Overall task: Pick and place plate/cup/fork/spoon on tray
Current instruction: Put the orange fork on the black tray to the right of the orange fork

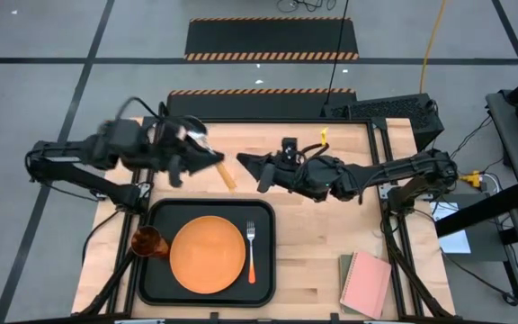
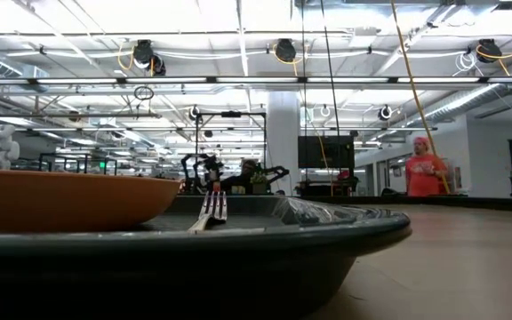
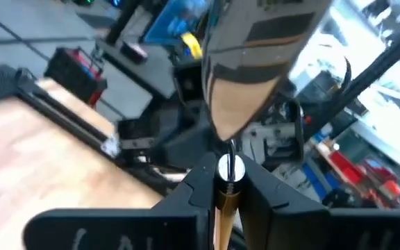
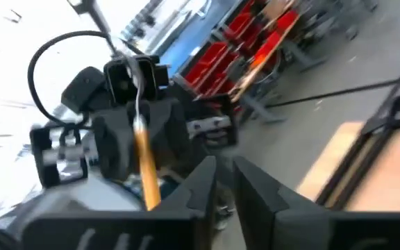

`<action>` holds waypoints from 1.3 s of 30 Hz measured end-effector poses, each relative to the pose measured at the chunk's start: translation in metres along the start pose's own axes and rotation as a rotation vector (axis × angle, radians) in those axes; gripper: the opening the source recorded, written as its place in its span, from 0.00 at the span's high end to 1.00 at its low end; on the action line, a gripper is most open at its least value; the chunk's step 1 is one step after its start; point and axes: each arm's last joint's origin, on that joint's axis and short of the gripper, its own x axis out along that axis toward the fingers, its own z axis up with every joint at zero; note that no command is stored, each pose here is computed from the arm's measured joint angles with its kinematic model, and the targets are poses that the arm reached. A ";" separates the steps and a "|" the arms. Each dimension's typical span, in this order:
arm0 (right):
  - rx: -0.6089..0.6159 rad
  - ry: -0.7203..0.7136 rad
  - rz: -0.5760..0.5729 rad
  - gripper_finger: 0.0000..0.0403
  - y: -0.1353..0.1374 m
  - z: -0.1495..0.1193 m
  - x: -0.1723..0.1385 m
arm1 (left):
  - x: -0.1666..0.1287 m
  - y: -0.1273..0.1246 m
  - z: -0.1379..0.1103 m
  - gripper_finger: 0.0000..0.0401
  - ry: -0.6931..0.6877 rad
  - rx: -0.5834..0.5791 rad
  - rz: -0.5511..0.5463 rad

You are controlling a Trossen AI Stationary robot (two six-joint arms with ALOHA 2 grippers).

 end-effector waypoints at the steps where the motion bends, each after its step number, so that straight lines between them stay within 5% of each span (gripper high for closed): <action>1: -0.024 -0.006 -0.020 0.88 0.003 0.001 -0.005 | -0.005 0.001 0.003 0.91 -0.015 0.000 0.004; 10: -0.229 -0.059 -0.156 0.81 0.036 -0.014 -0.032 | -0.025 0.027 0.008 0.91 -0.003 -0.090 0.248; 17: -0.435 -0.034 -0.231 0.81 0.057 -0.024 -0.017 | -0.010 0.035 0.007 0.91 -0.013 -0.123 0.286; 23: -0.566 0.044 -0.270 0.75 0.053 -0.029 0.002 | 0.001 0.037 0.006 0.91 -0.016 -0.158 0.287; 34: -0.786 0.106 -0.354 0.43 0.025 -0.018 0.020 | 0.015 0.041 0.003 0.91 -0.034 -0.220 0.308; 39: -0.890 0.129 -0.416 0.36 0.016 -0.016 0.023 | 0.020 0.045 0.005 0.91 -0.071 -0.230 0.335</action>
